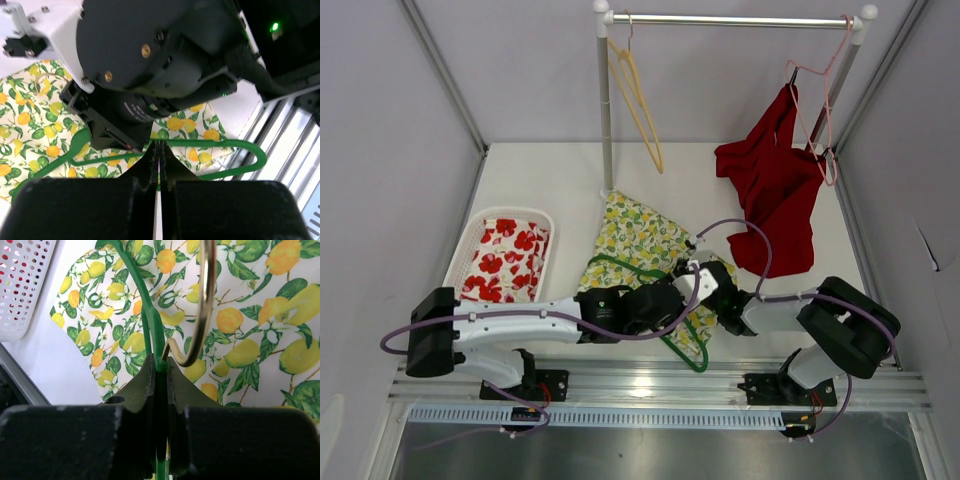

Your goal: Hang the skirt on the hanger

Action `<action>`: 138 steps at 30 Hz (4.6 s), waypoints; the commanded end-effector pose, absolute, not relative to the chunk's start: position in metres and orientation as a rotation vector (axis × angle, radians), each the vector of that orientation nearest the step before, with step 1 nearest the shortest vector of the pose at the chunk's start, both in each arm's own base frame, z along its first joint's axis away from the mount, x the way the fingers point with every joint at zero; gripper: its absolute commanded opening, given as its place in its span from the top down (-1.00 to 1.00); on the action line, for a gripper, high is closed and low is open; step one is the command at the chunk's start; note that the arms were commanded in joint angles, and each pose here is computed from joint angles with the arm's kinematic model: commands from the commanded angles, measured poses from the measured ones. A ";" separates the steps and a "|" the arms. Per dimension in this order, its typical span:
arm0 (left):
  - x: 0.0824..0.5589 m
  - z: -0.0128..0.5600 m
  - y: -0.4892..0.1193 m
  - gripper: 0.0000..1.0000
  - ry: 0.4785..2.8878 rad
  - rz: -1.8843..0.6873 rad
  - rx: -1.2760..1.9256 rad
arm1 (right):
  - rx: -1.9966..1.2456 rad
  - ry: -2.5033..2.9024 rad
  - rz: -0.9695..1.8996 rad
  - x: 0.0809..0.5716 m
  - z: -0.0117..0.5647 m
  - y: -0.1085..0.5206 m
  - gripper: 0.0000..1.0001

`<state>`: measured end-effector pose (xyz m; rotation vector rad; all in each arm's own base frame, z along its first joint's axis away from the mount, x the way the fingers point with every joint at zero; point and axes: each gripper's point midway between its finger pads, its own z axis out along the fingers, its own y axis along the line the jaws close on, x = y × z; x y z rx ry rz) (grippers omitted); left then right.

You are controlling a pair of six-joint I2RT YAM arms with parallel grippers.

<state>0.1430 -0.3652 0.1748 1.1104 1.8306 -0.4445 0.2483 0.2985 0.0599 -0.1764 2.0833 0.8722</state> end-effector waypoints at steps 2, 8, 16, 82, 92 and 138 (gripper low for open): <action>0.144 0.193 -0.370 1.00 1.824 -0.481 1.110 | -0.287 2.305 0.588 0.228 -0.005 0.257 1.00; 0.118 0.135 -0.357 0.85 1.921 -0.558 1.203 | -0.283 2.329 0.595 0.226 -0.010 0.256 1.00; 0.110 0.113 -0.383 0.16 1.863 -0.788 1.033 | -0.286 2.378 0.664 0.216 -0.018 0.261 1.00; 0.111 0.103 -0.412 1.00 1.805 -0.528 1.196 | -0.234 2.394 0.624 0.223 -0.020 0.248 1.00; 0.110 0.138 -0.411 1.00 1.797 -0.624 1.207 | -0.264 2.380 0.498 0.233 -0.018 0.245 1.00; 0.028 0.051 -0.327 1.00 2.264 -0.923 1.238 | -0.243 2.275 0.263 0.266 0.021 0.207 1.00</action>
